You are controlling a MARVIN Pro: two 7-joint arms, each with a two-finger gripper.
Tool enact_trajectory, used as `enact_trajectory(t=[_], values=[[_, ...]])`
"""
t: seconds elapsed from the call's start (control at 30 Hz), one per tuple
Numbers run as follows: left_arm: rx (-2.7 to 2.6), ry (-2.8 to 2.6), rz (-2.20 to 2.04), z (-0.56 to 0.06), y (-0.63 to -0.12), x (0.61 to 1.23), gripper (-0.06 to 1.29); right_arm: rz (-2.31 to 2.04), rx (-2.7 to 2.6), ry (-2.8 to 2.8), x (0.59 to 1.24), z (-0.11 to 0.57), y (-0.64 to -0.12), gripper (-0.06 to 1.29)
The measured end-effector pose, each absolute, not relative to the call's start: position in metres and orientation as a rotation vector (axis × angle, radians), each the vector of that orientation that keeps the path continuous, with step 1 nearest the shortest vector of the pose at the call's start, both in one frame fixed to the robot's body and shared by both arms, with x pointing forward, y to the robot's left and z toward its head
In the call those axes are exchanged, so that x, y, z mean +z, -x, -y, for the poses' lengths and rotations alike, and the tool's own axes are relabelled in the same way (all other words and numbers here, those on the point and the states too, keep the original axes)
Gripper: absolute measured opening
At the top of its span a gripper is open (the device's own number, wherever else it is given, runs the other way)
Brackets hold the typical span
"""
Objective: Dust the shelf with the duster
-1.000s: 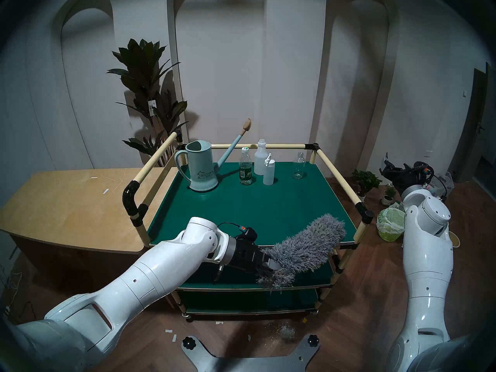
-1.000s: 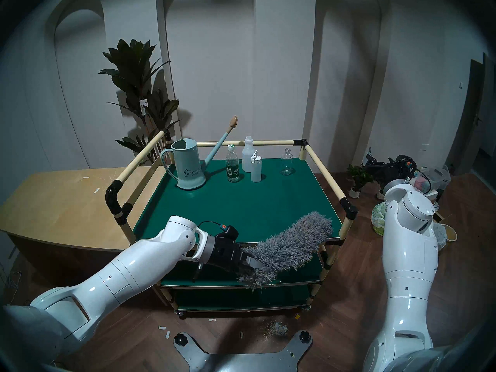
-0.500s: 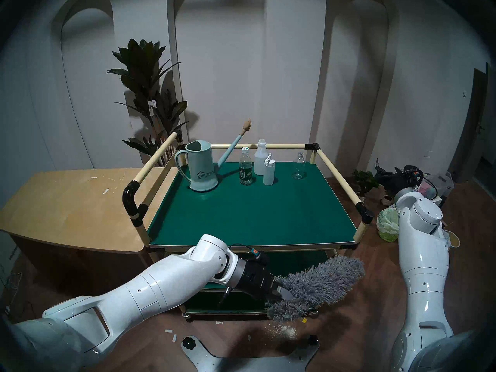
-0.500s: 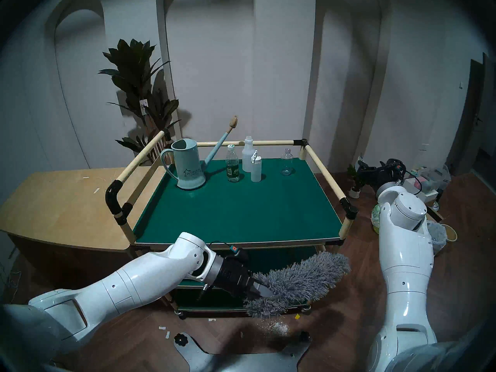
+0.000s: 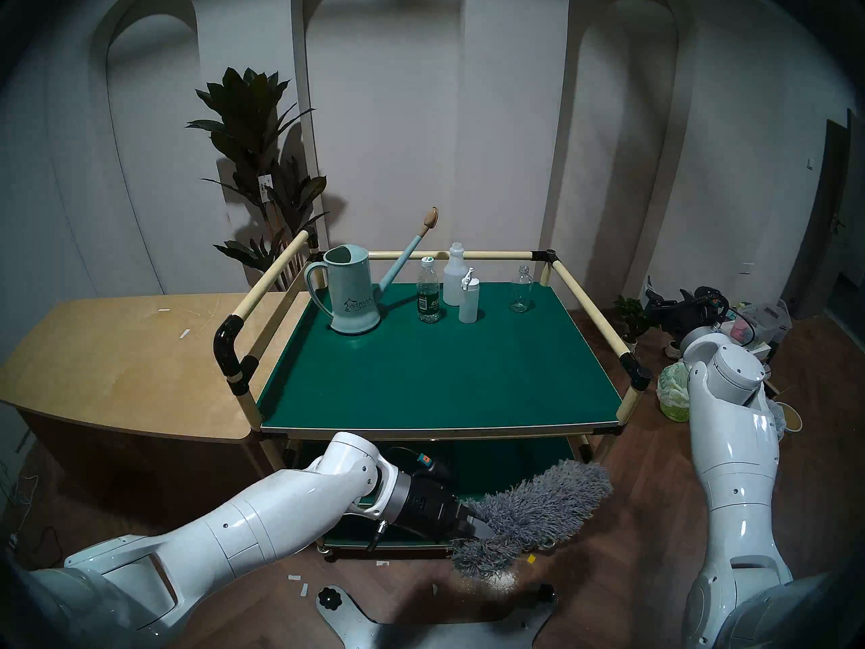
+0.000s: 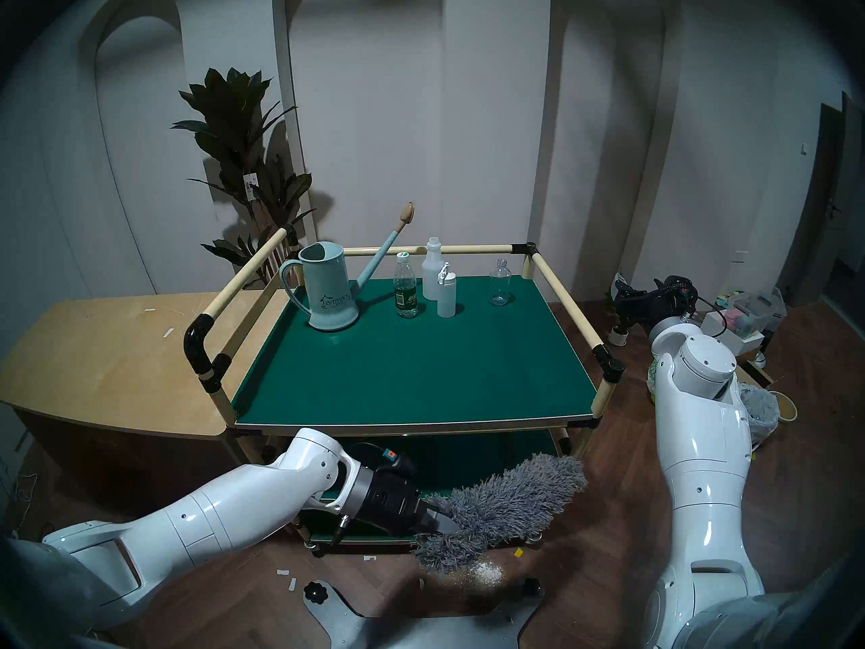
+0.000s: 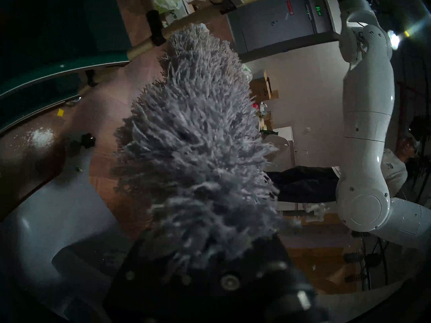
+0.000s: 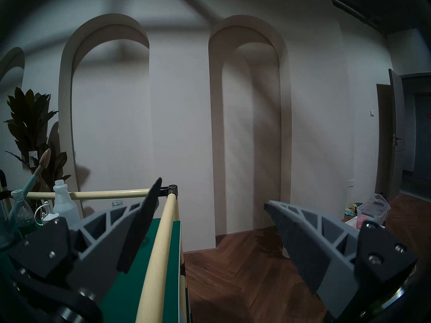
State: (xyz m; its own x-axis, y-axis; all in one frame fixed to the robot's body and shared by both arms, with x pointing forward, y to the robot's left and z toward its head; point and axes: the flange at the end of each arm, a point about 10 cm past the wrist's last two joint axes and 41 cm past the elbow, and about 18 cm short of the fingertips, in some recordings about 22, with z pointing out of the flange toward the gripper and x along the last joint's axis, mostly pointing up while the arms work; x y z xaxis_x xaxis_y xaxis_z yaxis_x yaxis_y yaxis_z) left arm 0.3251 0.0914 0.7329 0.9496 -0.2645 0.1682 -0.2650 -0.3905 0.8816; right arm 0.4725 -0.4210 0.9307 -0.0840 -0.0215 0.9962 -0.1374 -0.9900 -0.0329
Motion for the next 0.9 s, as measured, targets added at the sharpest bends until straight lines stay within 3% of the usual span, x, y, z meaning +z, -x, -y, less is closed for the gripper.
enact_trajectory(t=[0.33, 0.57, 0.9], values=[[0.030, -1.910, 0.330, -0.125, -0.312, 0.757, -0.02, 0.118, 2.289, -2.107, 0.931, 0.388, -0.491, 1.25], [0.071, -2.081, 0.524, -0.135, -0.293, 0.751, -0.02, 0.070, 2.322, -2.131, 0.932, 0.363, -0.501, 1.25], [0.383, -2.312, 0.742, -0.157, -0.314, 0.774, -0.02, 0.049, 2.351, -2.136, 0.935, 0.349, -0.507, 1.25]])
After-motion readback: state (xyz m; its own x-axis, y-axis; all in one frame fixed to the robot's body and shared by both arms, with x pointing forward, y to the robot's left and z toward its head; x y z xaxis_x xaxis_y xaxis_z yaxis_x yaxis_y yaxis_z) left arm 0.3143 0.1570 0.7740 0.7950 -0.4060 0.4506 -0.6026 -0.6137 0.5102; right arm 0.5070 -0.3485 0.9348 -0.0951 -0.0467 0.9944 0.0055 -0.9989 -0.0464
